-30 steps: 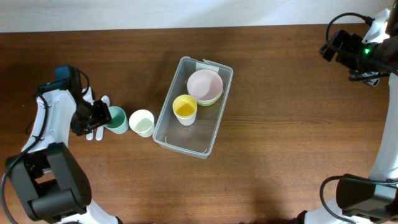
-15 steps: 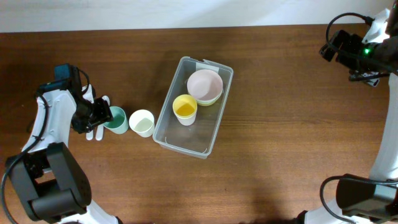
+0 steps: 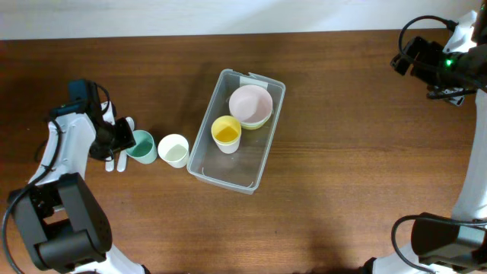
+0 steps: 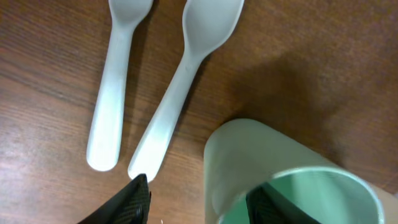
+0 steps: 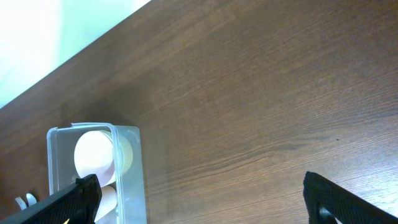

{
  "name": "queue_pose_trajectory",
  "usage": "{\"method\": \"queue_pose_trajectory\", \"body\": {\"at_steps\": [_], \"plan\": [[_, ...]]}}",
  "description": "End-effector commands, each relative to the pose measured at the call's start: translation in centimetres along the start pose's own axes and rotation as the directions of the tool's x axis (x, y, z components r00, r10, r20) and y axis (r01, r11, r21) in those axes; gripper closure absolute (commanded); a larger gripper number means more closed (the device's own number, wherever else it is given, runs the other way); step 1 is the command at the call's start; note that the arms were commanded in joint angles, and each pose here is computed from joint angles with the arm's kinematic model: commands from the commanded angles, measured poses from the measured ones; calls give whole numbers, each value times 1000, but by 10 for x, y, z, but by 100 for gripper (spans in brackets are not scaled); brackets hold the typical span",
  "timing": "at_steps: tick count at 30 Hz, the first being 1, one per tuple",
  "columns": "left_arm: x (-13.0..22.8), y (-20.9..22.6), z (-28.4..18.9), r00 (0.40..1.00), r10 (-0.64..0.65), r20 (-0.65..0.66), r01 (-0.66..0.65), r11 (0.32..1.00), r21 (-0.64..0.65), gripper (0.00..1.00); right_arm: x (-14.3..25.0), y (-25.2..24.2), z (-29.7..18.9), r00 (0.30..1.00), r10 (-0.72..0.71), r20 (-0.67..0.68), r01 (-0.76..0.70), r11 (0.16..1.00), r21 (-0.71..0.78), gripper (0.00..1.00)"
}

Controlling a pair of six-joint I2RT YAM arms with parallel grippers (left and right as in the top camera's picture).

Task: Pack container
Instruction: 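Move the left gripper to the green cup and grasp it, then carry the green cup into the container and release it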

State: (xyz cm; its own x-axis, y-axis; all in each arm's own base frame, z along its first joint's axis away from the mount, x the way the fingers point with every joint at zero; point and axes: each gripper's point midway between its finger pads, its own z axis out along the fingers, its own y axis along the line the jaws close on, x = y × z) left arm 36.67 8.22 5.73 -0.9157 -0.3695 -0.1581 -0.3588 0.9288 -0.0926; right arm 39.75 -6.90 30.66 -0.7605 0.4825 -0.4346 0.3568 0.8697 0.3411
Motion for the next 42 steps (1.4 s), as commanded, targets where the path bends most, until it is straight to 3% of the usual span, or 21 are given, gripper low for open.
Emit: {"method": "queue_pose_trajectory", "body": {"at_steps": [1,3,6,9,18,24,27,33,42], "plan": [[6,2,9,1000,7,-10,-7,1000,-10,50,-1,-1,1,1000,8,-1,-8,1000,1,1],[8,2,13,1000,7,-22,-7,1000,-11,55,-1,-1,1,1000,8,-1,-8,1000,1,1],[9,3,14,1000,5,-30,-6,1000,-11,81,-1,-1,1,1000,8,-1,-8,1000,1,1],[0,0,6,1000,7,-7,-7,1000,-5,98,-1,-1,1,1000,8,-1,-8,1000,1,1],[-44,-39,-106,989,83,123,-94,992,88,99,-1,-1,1,1000,8,-1,-8,1000,1,1],[-28,-96,-158,965,217,150,-237,962,134,99,-1,-1,1,1000,8,-1,-8,1000,1,1],[-5,-128,-163,943,307,127,-324,934,149,99,-1,-1,1,1000,8,-1,-8,1000,1,1],[50,-201,-154,832,547,92,-554,813,176,99,-1,-1,1,1000,8,-1,-8,1000,1,1],[99,-265,-117,677,723,134,-736,668,116,99,-1,-1,1,1000,8,-1,-8,1000,1,1]]}}
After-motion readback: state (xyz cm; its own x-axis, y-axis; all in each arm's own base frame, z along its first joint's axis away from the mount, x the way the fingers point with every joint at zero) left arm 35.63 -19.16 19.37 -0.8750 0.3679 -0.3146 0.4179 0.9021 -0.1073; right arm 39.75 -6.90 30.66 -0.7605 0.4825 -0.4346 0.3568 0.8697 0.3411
